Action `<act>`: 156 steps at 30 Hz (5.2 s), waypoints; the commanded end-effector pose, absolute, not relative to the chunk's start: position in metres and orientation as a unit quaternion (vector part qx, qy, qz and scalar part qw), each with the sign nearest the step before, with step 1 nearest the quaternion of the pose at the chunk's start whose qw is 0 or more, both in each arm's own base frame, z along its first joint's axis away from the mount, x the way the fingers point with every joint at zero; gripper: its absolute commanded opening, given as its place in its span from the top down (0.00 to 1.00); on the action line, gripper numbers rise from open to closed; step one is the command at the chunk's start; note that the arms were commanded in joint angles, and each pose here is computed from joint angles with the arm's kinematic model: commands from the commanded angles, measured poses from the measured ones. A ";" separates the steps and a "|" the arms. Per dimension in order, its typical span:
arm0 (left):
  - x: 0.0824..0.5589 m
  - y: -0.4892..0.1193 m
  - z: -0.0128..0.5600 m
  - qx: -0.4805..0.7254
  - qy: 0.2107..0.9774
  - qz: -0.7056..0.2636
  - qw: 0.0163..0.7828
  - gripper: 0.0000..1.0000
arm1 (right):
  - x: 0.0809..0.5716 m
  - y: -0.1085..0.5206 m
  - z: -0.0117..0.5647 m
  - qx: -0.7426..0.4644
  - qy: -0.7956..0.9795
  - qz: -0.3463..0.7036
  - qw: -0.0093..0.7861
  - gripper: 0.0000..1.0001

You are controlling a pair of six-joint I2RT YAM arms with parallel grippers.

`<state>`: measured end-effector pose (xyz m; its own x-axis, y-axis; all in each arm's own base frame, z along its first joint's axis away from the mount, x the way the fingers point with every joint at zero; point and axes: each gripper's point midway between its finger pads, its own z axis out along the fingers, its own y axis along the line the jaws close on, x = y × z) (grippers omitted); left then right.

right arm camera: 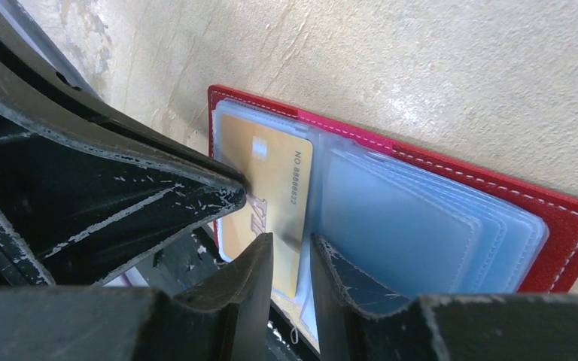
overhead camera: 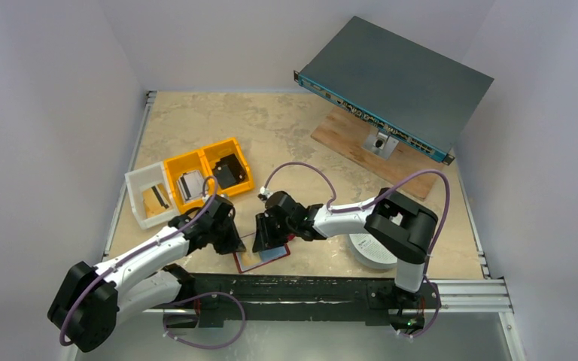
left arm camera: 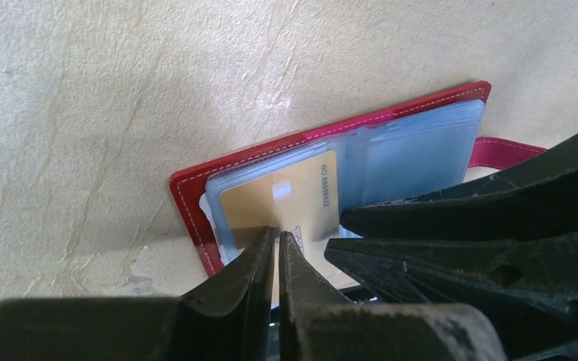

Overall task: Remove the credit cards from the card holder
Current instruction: Remove the credit card from the card holder.

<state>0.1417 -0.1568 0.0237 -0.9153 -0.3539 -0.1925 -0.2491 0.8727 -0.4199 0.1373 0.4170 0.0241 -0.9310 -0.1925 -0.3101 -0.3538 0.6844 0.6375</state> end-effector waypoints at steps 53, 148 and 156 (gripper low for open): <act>0.128 -0.146 -0.001 -0.184 0.967 -0.145 0.097 1.00 | 0.131 0.401 0.026 -0.092 0.856 0.508 0.032 0.76; 0.118 -0.130 -0.012 -0.228 0.965 -0.095 0.088 1.00 | 0.147 0.392 0.038 -0.019 0.833 0.551 0.038 0.85; 0.117 -0.130 -0.013 -0.228 0.965 -0.095 0.087 1.00 | 0.145 0.396 0.034 -0.022 0.834 0.550 0.032 0.86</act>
<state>0.1372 -0.1634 0.0149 -0.8808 -0.4605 -0.1106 -0.3895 0.8372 -0.3839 0.1442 0.3846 0.0237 -0.9983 0.0176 -0.0555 -0.0424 0.4348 0.8995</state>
